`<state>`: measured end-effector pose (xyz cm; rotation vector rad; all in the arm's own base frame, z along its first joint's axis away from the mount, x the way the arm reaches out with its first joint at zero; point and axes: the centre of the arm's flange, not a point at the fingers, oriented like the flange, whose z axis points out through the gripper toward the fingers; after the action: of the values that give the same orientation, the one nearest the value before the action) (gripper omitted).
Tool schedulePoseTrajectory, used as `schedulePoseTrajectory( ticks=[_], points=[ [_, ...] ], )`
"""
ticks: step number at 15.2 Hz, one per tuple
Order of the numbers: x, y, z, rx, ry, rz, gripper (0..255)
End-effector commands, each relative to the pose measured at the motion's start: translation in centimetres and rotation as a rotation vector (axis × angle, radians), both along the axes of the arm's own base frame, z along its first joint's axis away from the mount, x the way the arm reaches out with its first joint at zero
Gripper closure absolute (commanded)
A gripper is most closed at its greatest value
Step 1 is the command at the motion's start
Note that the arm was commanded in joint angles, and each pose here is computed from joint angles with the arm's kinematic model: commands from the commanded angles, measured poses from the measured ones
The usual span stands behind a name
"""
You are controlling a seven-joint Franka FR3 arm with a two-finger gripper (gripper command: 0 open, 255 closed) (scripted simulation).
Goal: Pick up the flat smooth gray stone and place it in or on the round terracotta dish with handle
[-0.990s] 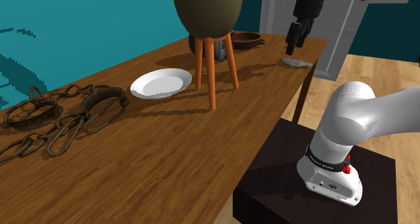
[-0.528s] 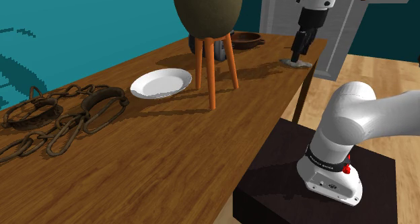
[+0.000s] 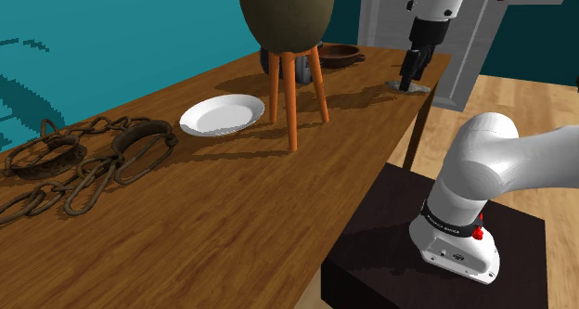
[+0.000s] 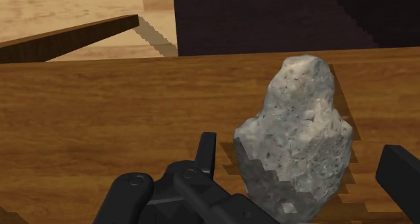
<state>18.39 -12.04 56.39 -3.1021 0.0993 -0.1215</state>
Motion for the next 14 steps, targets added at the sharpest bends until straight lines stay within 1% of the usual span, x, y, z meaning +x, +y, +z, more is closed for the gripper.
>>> schedulePoseTrajectory(
  ticks=[1, 2, 11, 14],
  points=[
    [0.0, 0.0, 0.0, 0.000, 0.000, 0.000, 0],
    [0.0, 0.0, 0.0, 0.000, 0.000, 0.000, 255],
    [0.0, 0.0, 0.0, 0.000, 0.000, 0.000, 255],
    [0.0, 0.0, 1.6, 0.000, 0.000, 0.000, 255]
  ],
)
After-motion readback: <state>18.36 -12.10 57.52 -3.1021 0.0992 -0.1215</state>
